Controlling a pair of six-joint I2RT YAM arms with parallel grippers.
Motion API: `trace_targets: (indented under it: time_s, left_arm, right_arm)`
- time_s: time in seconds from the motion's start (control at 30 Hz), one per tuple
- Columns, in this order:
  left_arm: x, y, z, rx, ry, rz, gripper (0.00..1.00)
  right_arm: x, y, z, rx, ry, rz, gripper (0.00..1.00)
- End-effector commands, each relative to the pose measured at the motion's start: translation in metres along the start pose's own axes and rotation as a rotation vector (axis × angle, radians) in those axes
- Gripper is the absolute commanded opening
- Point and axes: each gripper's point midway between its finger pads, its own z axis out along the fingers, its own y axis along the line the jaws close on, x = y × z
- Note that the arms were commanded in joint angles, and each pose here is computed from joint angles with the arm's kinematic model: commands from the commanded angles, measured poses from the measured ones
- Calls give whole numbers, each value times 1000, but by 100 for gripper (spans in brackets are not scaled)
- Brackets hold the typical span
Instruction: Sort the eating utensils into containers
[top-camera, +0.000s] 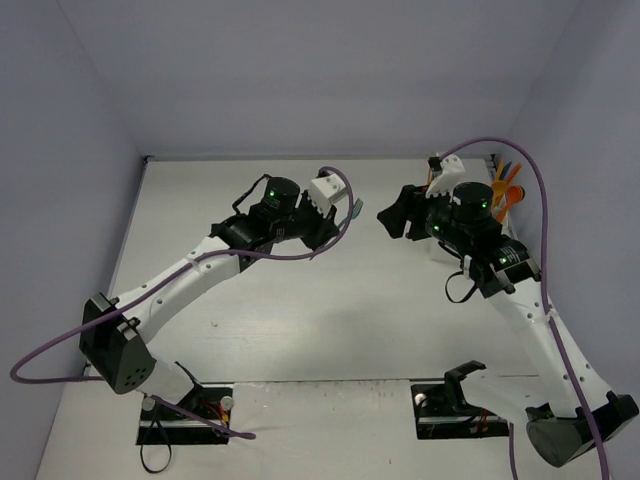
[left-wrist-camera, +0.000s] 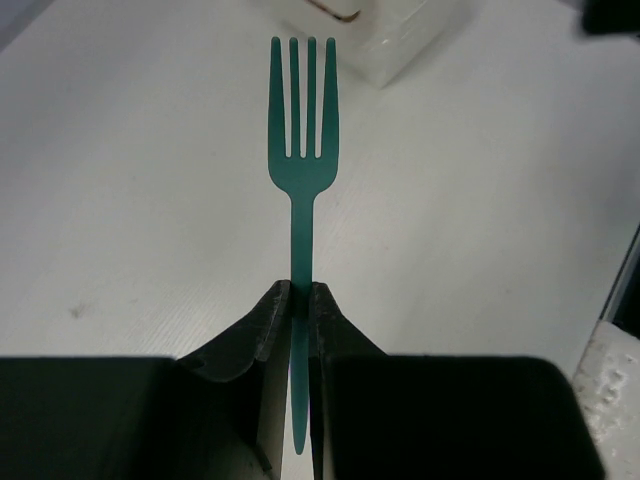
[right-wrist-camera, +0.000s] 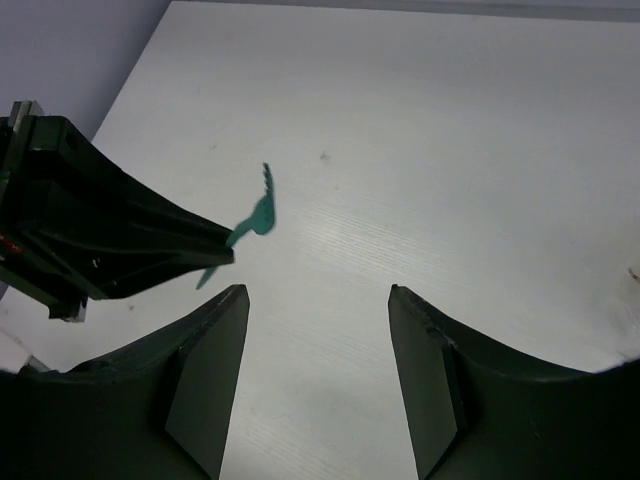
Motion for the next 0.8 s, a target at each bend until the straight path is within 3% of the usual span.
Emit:
trace_targets:
  time_s: [0.0, 0.37, 0.77]
  left_arm:
    - [-58, -35, -14, 75, -158, 46, 0]
    - [-63, -58, -20, 94, -167, 72, 0]
    - [-61, -58, -18, 92, -153, 83, 0]
  right_arm:
    - [-24, 38, 10, -106, -46, -23, 55]
    - [-21, 27, 25, 4, -51, 2, 52]
    - [-4, 27, 42, -6, 14, -35, 17]
